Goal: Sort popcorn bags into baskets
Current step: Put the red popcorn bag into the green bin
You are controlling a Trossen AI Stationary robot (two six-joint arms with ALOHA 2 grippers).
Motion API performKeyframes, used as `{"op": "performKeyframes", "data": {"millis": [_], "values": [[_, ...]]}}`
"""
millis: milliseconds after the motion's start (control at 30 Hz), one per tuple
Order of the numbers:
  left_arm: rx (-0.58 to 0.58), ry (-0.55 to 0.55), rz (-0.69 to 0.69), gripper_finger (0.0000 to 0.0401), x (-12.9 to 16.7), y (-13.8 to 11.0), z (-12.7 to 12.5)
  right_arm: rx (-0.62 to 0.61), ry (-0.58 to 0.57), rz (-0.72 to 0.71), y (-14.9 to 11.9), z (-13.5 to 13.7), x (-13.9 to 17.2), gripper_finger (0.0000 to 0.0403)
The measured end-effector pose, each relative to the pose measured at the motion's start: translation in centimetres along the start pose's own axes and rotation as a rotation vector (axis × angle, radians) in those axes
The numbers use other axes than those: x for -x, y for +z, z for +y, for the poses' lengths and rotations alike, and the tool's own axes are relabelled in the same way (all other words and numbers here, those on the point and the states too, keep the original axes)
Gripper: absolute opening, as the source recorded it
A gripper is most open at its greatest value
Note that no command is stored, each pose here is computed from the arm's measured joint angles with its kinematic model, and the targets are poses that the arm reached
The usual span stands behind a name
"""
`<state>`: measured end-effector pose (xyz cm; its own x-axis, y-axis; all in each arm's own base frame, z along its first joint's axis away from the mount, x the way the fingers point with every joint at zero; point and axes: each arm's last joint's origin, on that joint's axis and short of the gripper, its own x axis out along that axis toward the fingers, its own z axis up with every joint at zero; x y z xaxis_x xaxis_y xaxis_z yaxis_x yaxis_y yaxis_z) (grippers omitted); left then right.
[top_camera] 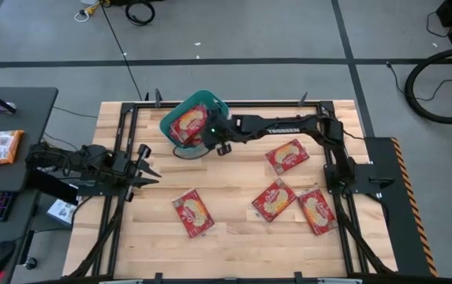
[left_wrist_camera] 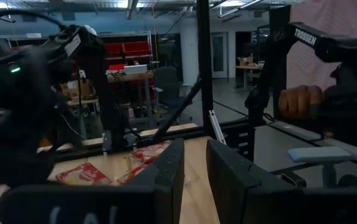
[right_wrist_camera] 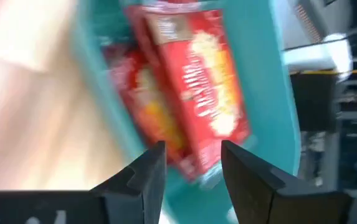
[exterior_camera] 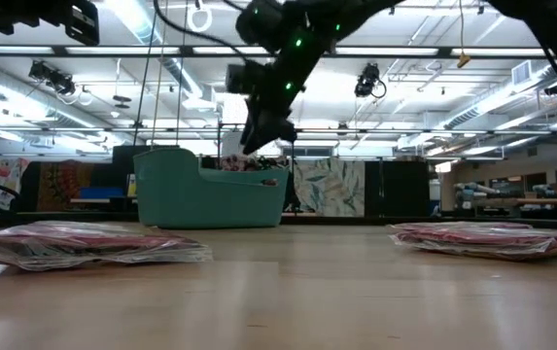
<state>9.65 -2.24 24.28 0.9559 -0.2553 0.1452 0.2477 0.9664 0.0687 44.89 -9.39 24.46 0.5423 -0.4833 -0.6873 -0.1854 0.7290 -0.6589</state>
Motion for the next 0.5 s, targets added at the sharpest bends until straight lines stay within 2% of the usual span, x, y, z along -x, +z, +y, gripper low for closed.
{"op": "performKeyframes", "data": {"millis": [300, 500], "values": [[0.012, 0.000, 0.000, 0.0073, 0.0, 0.0, 0.0, -0.137, 0.117, 0.165, -0.6, 1.8, 4.5, 0.0158], [0.042, -0.001, 0.000, 0.0073, 0.0, 0.0, 0.0, -0.250, 0.202, 0.309, -2.0, 3.7, 5.5, 0.0158]]}}
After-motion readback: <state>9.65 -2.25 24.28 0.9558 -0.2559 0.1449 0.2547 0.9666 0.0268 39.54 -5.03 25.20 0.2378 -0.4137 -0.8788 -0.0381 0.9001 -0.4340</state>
